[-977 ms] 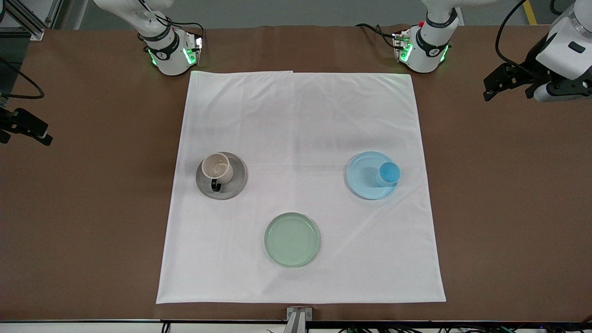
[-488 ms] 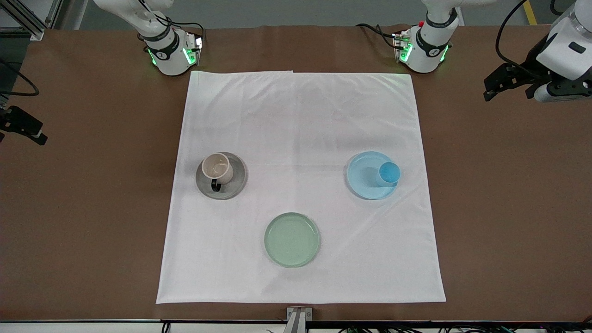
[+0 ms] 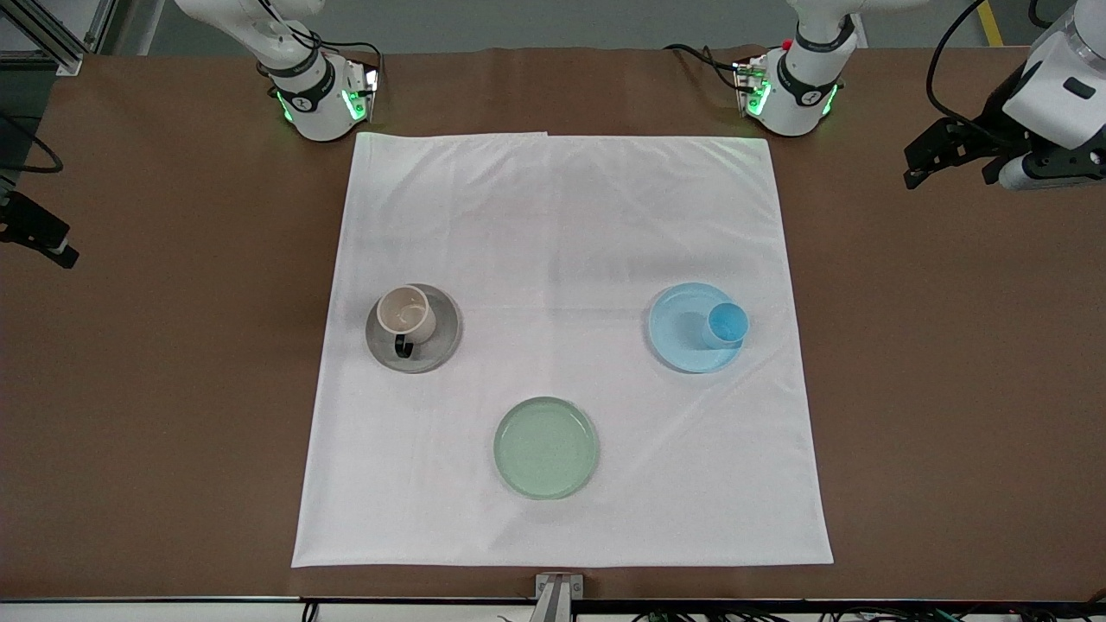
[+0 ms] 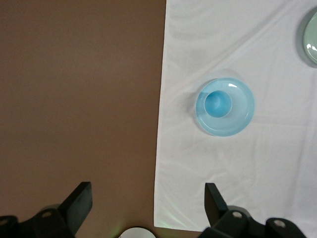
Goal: Place blue cup in blue plate and white mug in gray plate
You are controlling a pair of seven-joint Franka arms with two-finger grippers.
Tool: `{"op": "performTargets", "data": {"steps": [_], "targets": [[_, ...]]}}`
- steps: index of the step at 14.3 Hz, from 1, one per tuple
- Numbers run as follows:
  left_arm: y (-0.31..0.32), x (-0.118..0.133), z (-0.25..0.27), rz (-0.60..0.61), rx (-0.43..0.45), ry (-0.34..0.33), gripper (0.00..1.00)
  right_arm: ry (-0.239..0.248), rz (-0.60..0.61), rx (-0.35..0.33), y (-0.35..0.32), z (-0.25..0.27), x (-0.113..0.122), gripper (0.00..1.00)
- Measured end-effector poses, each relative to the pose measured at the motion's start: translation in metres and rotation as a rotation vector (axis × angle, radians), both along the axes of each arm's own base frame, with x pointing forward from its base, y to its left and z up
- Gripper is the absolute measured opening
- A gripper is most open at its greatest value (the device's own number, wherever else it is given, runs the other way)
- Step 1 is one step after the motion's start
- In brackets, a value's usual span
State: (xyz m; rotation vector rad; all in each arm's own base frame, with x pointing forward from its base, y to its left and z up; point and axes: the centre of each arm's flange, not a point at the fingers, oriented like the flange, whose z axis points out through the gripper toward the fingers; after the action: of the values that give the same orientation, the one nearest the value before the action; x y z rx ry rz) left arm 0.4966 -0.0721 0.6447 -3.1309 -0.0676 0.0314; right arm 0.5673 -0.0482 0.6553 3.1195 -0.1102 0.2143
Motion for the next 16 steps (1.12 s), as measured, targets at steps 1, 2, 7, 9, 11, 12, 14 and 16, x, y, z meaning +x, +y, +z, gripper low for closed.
{"op": "performTargets", "data": {"steps": [1, 2, 7, 9, 11, 12, 14, 16], "targets": [[0.0, 0.0, 0.0003, 0.0, 0.0, -0.001, 1.0, 0.008, 0.0, 0.001, 0.0001, -0.0011, -0.0006, 1.0], [0.0, 0.0, 0.0003, 0.0, 0.0, -0.001, 1.0, 0.015, 0.0, 0.001, 0.0001, -0.0019, -0.001, 1.0], [0.0, 0.0, 0.0004, 0.0, 0.0, -0.001, 1.0, 0.022, 0.0, 0.002, 0.0002, -0.0035, -0.001, 1.0], [0.0, 0.0, 0.0004, 0.0, 0.0, -0.001, 1.0, 0.023, 0.0, 0.002, 0.0002, -0.004, -0.0007, 1.0], [0.0, 0.0, 0.0004, 0.0, 0.0, -0.001, 1.0, 0.024, 0.0, 0.002, 0.0002, -0.0046, -0.0004, 1.0], [0.0, 0.0, 0.0004, 0.0, 0.0, -0.001, 1.0, 0.025, 0.0, 0.001, 0.0002, -0.0047, -0.0003, 1.0], [0.0, 0.0001, 0.0003, 0.0, 0.0, -0.001, 1.0, 0.024, 0.0, 0.001, 0.0002, -0.0047, -0.0003, 1.0], [-0.0003, 0.0009, -0.0012, 0.0, 0.0, 0.002, 1.0, 0.024, 0.0, 0.001, 0.0002, -0.0047, -0.0003, 1.0]]}}
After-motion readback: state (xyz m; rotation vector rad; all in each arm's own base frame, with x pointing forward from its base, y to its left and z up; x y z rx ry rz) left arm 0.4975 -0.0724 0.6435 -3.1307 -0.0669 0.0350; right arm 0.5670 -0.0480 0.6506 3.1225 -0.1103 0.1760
